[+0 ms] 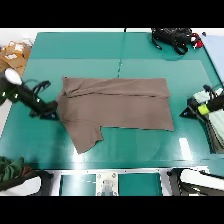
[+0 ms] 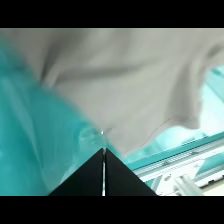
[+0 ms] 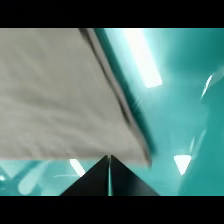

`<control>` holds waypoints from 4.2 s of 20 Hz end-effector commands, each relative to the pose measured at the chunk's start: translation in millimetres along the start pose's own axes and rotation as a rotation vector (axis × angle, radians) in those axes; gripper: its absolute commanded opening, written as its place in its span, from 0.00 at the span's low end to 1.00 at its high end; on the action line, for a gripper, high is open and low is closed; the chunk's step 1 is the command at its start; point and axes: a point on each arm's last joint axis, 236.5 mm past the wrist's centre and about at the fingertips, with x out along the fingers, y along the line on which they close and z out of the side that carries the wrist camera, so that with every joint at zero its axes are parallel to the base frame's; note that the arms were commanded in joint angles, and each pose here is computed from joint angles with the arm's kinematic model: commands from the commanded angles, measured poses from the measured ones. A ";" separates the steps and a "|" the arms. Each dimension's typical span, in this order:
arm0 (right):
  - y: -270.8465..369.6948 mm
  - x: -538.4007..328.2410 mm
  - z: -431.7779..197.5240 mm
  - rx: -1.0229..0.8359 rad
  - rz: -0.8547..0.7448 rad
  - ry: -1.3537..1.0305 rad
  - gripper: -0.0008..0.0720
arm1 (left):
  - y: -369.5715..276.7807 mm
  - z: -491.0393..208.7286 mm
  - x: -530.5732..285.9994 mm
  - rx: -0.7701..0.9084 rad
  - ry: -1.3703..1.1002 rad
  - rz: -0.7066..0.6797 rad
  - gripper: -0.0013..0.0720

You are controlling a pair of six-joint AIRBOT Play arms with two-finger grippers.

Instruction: Fold the shirts.

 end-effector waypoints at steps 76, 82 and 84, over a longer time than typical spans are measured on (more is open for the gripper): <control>88.5 96.3 158.2 -0.317 0.234 0.071 0.12 | -140.4 214.6 -55.4 0.263 -0.454 -0.116 0.05; 117.4 30.3 147.8 -0.426 0.246 0.037 0.04 | -220.5 206.2 26.1 0.393 -0.399 -0.144 0.05; 130.4 -4.9 132.3 -0.469 0.246 0.014 0.04 | -259.8 199.6 67.6 0.435 -0.389 -0.183 0.05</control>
